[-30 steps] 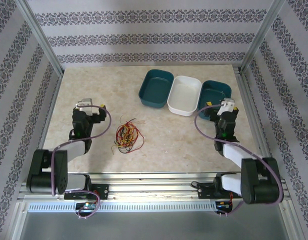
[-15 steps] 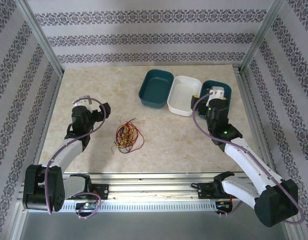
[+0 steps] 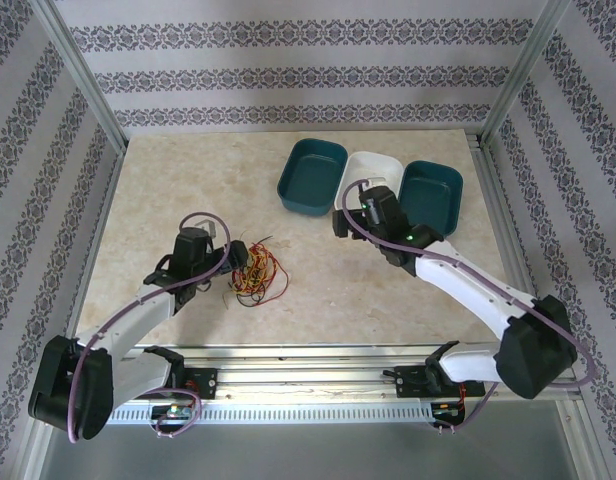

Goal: Untangle the cables

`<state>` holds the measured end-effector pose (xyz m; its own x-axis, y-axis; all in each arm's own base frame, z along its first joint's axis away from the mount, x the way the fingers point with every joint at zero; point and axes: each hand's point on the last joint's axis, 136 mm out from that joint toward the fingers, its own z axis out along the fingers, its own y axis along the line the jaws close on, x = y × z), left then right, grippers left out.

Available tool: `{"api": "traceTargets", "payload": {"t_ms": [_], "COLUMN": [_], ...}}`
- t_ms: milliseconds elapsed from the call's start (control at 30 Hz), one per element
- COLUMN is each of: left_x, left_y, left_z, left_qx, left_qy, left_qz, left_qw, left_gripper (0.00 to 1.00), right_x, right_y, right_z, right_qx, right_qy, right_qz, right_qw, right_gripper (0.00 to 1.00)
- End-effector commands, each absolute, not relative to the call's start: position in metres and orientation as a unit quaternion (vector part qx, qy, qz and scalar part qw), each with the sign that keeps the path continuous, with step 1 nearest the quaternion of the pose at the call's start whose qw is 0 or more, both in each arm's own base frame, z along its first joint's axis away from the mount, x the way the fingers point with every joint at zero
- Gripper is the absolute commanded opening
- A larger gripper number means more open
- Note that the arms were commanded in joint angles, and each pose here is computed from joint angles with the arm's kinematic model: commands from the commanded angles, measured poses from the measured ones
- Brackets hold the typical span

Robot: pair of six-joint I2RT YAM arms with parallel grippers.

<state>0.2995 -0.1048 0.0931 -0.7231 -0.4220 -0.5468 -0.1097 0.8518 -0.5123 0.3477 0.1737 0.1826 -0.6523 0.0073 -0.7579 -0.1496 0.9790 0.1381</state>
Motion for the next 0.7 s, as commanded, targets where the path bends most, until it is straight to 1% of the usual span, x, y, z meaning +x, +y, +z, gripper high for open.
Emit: {"api": "traceTargets", "payload": {"t_ms": [0,67,233,367,467,533,667], "left_x": [0.278,0.278,0.287,0.294,0.3,0.303,0.312], "left_y": [-0.114,-0.115,-0.118,-0.127,-0.134,-0.138,-0.149], "left_z": [0.066,0.058,0.046,0.039,0.037,0.035,0.034], "left_qx": [-0.15,-0.145,-0.123,-0.097,-0.071,-0.051,-0.007], "left_qy": [0.916,0.918,0.927,0.932,0.933,0.934,0.936], "left_qz": [-0.236,-0.234,-0.22,-0.228,-0.233,-0.234,-0.242], "left_qw": [0.288,0.284,0.278,0.265,0.266,0.263,0.257], "left_gripper": [0.68,0.61,0.51,0.3,0.19,0.13,0.06], "right_x": [0.347,0.349,0.352,0.349,0.348,0.347,0.348], "right_y": [0.196,0.203,0.211,0.212,0.211,0.213,0.217], "right_z": [0.185,0.182,0.18,0.18,0.18,0.18,0.181], "right_qx": [-0.047,-0.05,-0.056,-0.056,-0.055,-0.058,-0.066], "right_qy": [0.907,0.907,0.908,0.906,0.905,0.905,0.905], "right_qz": [0.135,0.145,0.156,0.163,0.166,0.169,0.176], "right_qw": [0.396,0.393,0.385,0.387,0.388,0.385,0.381], "right_gripper": [0.98,0.98,0.98,0.98,0.98,0.98,0.98]}}
